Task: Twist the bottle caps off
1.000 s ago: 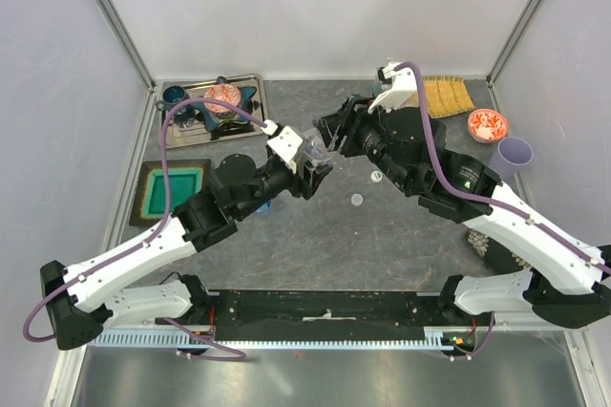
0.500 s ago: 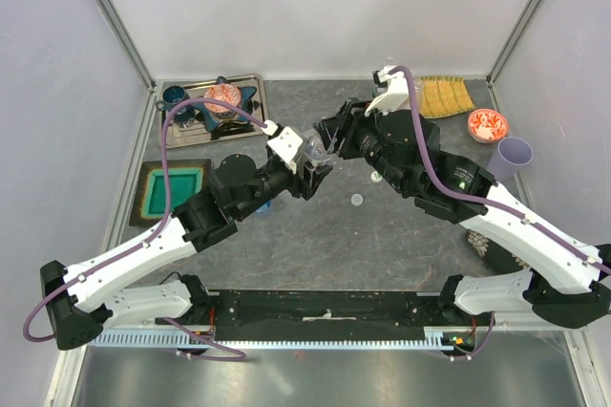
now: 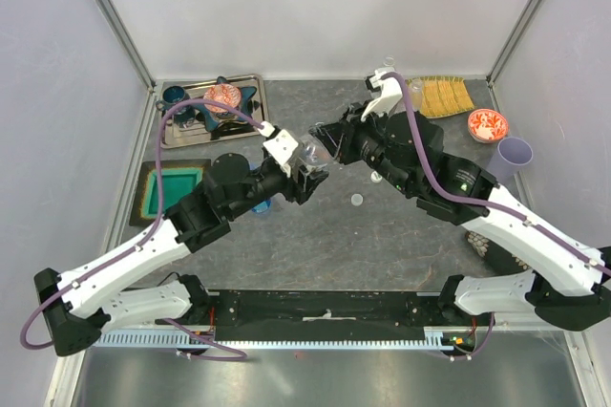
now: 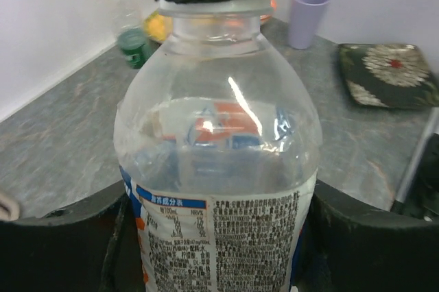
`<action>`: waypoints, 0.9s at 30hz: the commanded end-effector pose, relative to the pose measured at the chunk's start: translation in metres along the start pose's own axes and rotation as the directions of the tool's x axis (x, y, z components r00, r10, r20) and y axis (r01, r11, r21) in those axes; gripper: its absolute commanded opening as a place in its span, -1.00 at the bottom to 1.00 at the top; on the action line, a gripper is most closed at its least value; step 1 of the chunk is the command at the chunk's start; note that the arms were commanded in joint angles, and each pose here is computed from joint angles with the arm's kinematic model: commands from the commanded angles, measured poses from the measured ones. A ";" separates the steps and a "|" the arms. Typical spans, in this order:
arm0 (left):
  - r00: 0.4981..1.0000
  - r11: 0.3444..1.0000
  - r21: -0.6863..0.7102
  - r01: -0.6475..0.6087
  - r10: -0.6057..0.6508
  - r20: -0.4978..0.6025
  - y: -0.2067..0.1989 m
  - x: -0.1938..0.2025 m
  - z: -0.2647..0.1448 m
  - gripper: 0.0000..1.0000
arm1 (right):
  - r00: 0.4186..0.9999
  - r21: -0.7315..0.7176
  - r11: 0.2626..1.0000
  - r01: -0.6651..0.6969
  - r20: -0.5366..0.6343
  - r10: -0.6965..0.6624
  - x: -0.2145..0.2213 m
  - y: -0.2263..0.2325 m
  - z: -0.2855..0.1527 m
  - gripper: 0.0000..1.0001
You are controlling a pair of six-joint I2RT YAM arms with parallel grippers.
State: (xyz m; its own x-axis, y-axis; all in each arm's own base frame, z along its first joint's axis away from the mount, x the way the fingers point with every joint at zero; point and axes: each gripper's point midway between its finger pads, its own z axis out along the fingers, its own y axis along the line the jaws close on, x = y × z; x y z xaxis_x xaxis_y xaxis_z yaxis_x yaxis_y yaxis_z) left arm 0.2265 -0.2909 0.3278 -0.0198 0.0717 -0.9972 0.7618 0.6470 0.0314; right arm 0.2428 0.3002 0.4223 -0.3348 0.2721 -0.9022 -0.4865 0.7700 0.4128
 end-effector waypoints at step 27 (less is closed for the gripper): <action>0.970 0.414 0.893 0.176 -0.228 -0.086 -0.089 -0.078 -0.089 -0.08 | 0.868 -0.776 0.522 0.353 0.063 -0.493 0.049 0.062 -0.155 -1.00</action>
State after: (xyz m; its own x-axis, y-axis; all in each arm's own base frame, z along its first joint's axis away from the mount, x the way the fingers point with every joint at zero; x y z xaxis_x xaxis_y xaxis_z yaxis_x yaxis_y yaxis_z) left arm 0.0932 -0.2923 0.3830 -0.2671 0.0653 -0.9615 0.8571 -0.4400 -0.2680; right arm 0.1073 0.2871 0.4686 0.0251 0.0537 -0.9982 -0.9794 0.2016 -0.0137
